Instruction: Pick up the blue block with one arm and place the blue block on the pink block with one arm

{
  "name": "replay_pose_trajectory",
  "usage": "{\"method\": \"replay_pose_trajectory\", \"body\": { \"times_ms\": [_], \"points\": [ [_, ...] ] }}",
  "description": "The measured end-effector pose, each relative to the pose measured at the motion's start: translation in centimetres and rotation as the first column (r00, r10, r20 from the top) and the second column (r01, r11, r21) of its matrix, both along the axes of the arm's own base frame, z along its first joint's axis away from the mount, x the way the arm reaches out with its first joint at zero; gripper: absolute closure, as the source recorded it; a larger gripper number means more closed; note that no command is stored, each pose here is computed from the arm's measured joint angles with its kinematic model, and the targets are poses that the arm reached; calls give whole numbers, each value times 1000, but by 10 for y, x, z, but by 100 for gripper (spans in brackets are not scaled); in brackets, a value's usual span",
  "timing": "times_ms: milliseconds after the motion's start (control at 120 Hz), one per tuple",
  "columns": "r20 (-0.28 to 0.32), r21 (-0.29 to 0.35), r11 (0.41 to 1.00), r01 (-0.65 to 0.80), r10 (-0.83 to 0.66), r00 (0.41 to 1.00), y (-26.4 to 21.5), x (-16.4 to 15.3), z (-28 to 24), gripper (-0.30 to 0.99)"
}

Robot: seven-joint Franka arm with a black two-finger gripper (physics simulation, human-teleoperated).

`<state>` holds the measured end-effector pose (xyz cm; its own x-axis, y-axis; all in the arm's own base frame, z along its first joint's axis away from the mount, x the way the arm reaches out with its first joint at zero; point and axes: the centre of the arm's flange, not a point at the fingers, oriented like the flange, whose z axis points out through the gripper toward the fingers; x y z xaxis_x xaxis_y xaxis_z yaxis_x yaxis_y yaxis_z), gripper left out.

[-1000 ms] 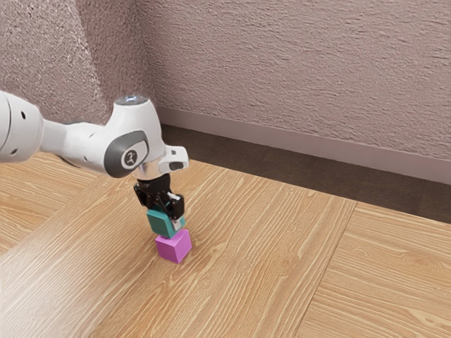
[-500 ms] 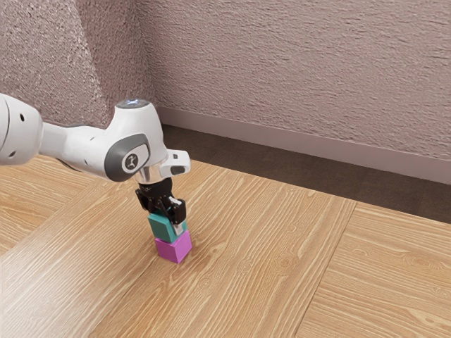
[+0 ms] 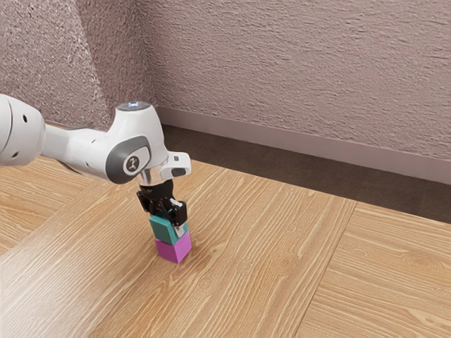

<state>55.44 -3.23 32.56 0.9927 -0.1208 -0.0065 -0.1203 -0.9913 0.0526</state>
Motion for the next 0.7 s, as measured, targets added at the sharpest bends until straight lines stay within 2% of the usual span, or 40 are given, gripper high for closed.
{"method": "replay_pose_trajectory", "body": {
  "times_ms": [92,433,700],
  "points": [
    [0,0,1000,0,0,1000,0,0,0,29],
    [10,-3,1000,7,-7,1000,0,-1,6,7],
    [86,21,1000,12,-13,996,0,-6,58,2]
  ]
}}
